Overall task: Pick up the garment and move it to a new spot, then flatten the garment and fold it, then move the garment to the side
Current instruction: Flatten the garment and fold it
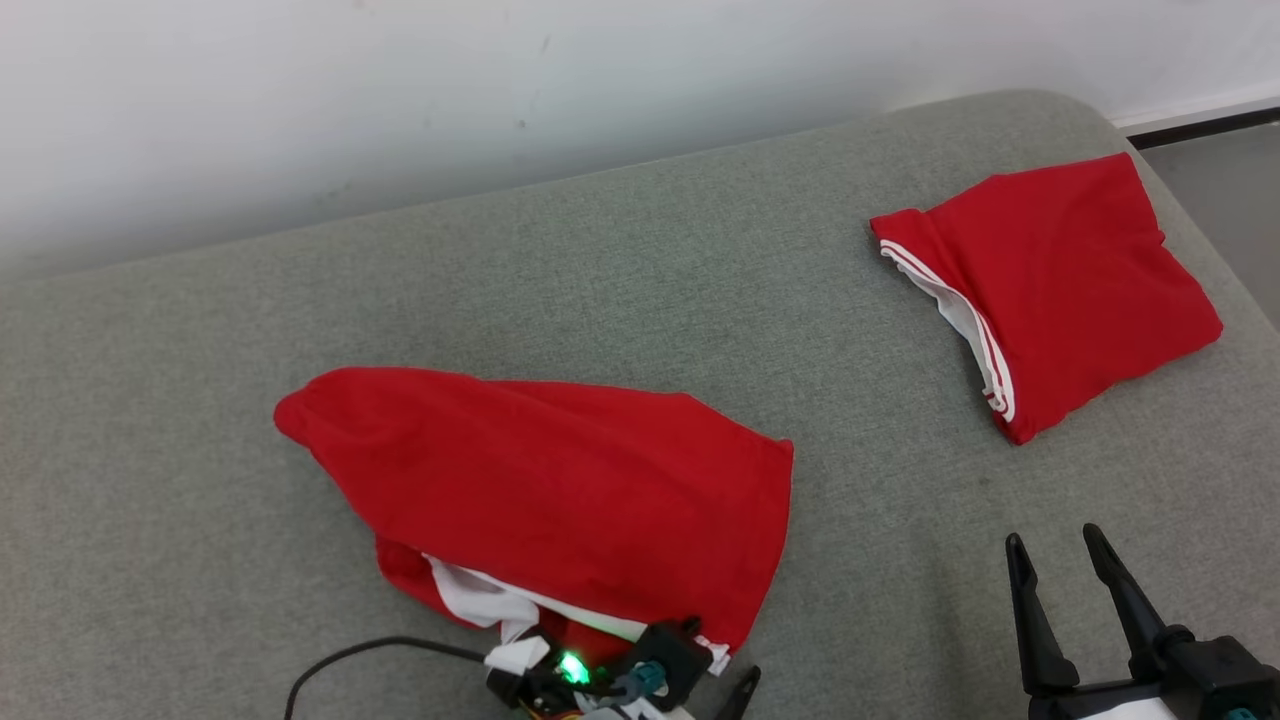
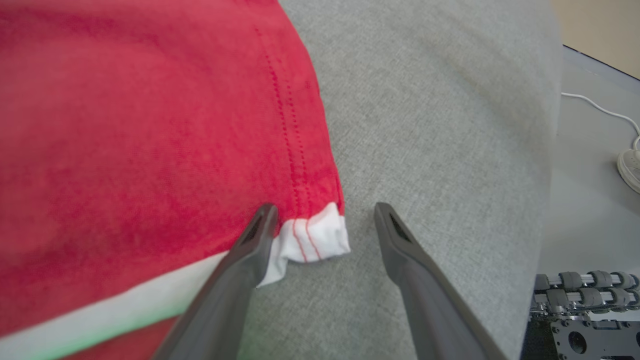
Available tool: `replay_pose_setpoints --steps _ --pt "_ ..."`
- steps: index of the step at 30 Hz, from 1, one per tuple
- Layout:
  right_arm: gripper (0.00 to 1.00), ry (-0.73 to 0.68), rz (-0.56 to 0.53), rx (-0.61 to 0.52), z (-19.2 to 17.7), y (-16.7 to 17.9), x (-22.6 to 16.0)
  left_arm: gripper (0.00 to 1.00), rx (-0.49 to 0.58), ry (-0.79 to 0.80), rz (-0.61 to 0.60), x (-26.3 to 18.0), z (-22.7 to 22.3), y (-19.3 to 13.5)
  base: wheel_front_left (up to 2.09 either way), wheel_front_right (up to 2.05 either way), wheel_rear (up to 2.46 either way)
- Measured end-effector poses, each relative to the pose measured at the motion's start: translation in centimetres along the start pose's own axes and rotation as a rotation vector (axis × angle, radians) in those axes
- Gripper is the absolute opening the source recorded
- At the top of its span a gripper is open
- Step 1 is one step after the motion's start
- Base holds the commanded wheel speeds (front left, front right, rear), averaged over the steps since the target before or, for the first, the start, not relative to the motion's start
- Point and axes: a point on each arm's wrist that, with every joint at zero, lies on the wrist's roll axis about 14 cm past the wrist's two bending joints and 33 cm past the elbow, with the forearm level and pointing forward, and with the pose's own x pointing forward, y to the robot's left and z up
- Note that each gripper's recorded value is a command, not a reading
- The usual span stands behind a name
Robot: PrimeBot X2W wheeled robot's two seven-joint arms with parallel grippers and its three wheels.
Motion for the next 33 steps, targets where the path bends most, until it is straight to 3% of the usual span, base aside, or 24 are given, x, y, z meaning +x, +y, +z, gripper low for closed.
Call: replay_pose_setpoints --steps 2,3,4,5,10,18,19,20,21,22,28,33 --pt "1.0 0.002 -0.003 0.0 -0.1 -0.1 0.0 1.0 -0.002 0.009 -0.001 0.1 -0.2 0.0 0.0 0.0 0.0" --pt "1.0 0.002 -0.003 0.0 -0.1 -0.1 0.0 0.5 -0.002 0.009 -0.001 0.1 -0.2 0.0 0.0 0.0 0.0" --pt "1.0 0.003 -0.004 0.002 -0.1 0.0 0.0 0.13 -0.007 0.019 -0.006 0.2 -0.2 0.1 0.0 0.0 0.0" --pt "1.0 0.003 -0.003 0.003 -0.1 0.0 0.0 0.0 -0.016 0.024 -0.012 0.2 -0.2 0.0 0.0 0.0 0.0" --pt "1.0 -0.003 0.003 0.007 0.0 0.3 0.2 0.0 -0.044 0.015 -0.085 0.5 1.3 -1.7 0.0 0.0 0.0" --pt "1.0 -0.001 0.004 0.008 0.0 0.4 0.3 0.0 -0.049 -0.109 -0.222 1.5 7.4 -5.4 0.0 0.0 0.0" --pt "1.0 -0.002 0.004 0.007 0.1 0.4 0.3 0.28 -0.058 -0.11 -0.231 1.6 7.5 -5.6 0.0 0.0 0.0" --pt "1.0 -0.003 0.002 0.007 0.1 0.4 0.3 0.45 -0.06 -0.113 -0.24 1.7 7.5 -5.9 0.0 0.0 0.0" --pt "1.0 -0.002 -0.002 0.007 0.1 0.3 0.3 0.88 -0.082 -0.116 -0.247 1.8 7.6 -6.1 0.0 0.0 0.0" --pt "1.0 0.002 -0.006 0.008 0.0 0.2 0.2 1.0 -0.103 -0.113 -0.257 1.9 7.5 -6.3 0.0 0.0 0.0" --pt "1.0 0.022 -0.026 0.009 -0.6 -0.4 0.0 1.0 -0.229 -0.13 -0.381 1.3 7.8 -9.4 0.0 0.0 0.0" --pt "1.0 0.018 -0.028 0.013 -0.6 -0.4 0.3 1.0 -0.274 -0.221 -0.349 1.1 9.9 -8.2 0.0 0.0 0.0"
